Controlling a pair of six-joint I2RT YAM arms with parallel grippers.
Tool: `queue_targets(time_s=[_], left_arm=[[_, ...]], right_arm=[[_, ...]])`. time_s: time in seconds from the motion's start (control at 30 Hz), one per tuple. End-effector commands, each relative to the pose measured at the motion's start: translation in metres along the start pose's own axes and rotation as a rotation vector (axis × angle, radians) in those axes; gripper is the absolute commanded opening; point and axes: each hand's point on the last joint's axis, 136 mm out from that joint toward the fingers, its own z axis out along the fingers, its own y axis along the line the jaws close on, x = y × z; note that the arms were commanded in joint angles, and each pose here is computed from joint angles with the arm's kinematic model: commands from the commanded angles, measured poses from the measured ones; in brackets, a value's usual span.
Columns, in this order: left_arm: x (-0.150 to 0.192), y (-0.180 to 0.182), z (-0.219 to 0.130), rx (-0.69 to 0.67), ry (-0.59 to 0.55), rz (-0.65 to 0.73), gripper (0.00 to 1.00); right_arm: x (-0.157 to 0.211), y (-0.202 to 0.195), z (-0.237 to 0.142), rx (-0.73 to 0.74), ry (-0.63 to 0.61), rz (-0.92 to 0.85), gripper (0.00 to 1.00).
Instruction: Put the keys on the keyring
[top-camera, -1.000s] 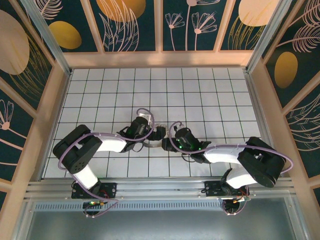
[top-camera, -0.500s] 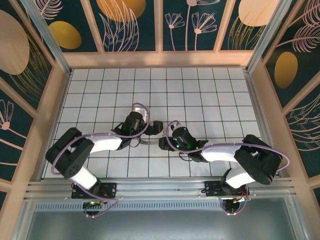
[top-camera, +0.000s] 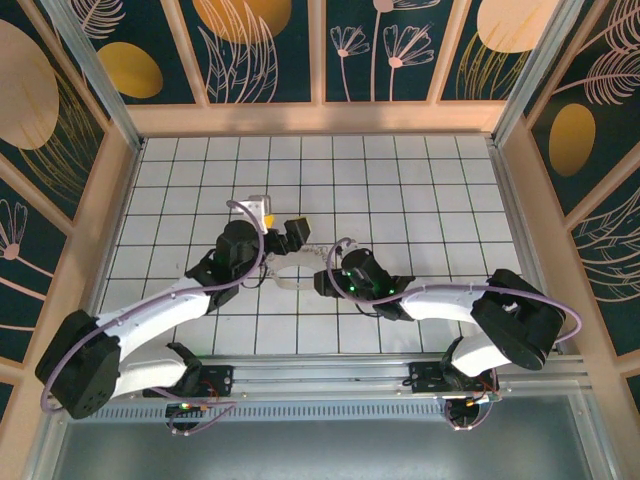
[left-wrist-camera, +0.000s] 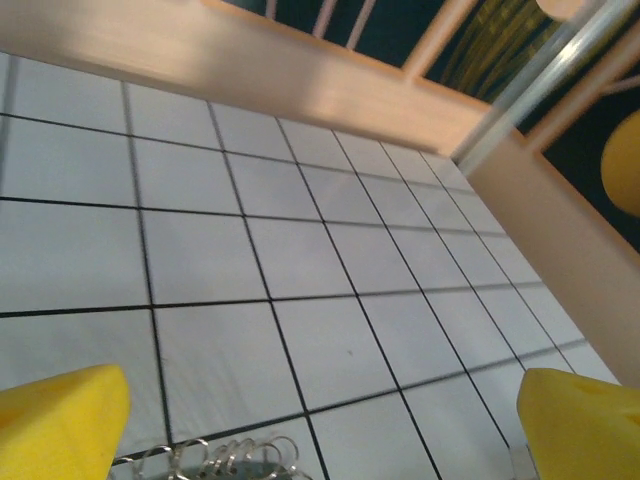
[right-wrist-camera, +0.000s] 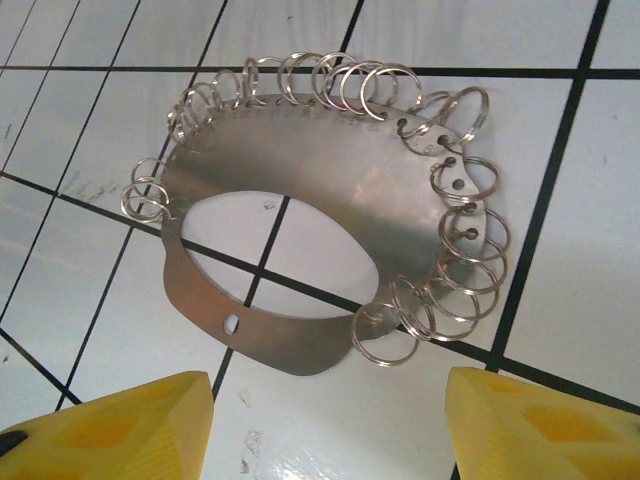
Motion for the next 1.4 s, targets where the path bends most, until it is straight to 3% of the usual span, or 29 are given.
queue_targets(time_s=[0.0,0.4,0.7,1.03,1.37], left_arm=[[-0.006,0.028,-0.016,-0.126,-0.07,-0.048,0.99],[-0.006,0.038,-0.034,-0.152,-0.095,-0.036,0.99],[-0.003,0.038,-0.033,-0.146,-0.082,-0.037,0.99],[-0.001,0.035,-0.03,-0.129,-0.076,-0.041,0.99],[0.002,0.035,-0.028,-0.129,-0.065,-0.025,0.99]], right_arm=[[-0.005,0.021,0.002,-0.068,0.013,-0.043,0.63],[-0.003,0.031,0.026,-0.083,0.069,-0.073,0.62],[-0.003,0.012,0.039,0.011,0.079,-0.092,0.61],[-0.011,-0.012,0.037,0.071,0.069,-0.085,0.6],[-0.017,-0.002,0.022,0.05,0.056,-0.141,0.58]])
